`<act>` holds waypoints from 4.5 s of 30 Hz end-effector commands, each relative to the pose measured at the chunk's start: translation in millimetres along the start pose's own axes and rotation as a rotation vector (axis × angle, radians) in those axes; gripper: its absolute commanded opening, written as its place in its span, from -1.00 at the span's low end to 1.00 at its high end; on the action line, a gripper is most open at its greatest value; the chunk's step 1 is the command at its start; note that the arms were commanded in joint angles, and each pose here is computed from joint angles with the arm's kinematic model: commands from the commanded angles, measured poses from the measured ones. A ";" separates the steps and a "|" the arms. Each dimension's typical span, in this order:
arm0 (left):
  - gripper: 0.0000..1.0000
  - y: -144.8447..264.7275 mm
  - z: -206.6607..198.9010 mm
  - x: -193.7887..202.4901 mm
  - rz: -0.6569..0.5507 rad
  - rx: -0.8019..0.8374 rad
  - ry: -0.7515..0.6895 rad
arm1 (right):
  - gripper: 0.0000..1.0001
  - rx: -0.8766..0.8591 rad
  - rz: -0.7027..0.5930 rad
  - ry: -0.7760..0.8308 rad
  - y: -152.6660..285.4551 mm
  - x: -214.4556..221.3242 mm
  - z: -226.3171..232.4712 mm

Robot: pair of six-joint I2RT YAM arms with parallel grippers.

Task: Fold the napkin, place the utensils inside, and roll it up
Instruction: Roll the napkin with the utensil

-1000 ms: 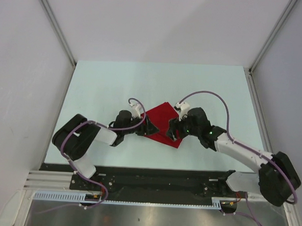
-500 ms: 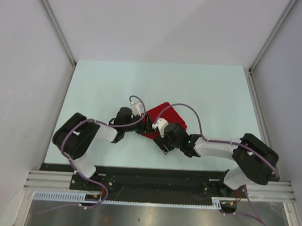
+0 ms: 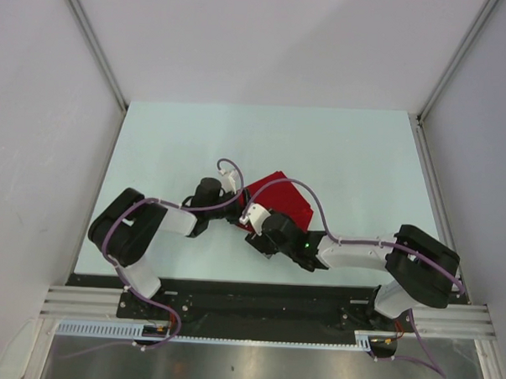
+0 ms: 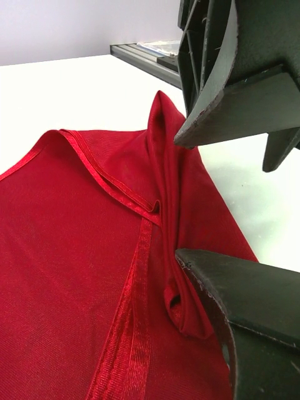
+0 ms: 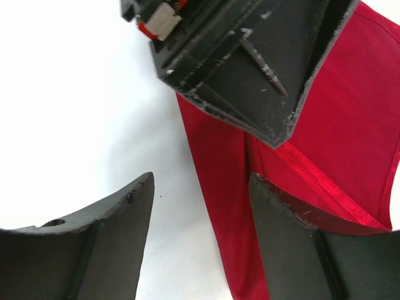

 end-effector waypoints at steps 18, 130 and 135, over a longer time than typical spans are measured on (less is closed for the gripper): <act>0.49 3.9 31.7 17.0 0.077 -0.146 0.069 | -0.17 -0.167 0.056 -0.208 -23.1 21.1 -27.1; -1.00 43.3 47.9 -23.0 0.014 -0.181 0.119 | 0.33 -0.085 0.138 -0.437 24.3 14.1 -55.6; -1.00 42.9 46.6 -25.5 0.015 -0.182 0.121 | 0.37 -0.126 0.058 -0.340 28.9 -14.7 -43.8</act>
Point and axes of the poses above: each gripper's point midway between its finger pads, its own y axis back along the fingers, its own z axis along the line the jaws close on, x = y × z, the point moved 7 cm from there along y, back along the fingers, and after that the axes turned 1 degree about y, right-handed, at the moved point
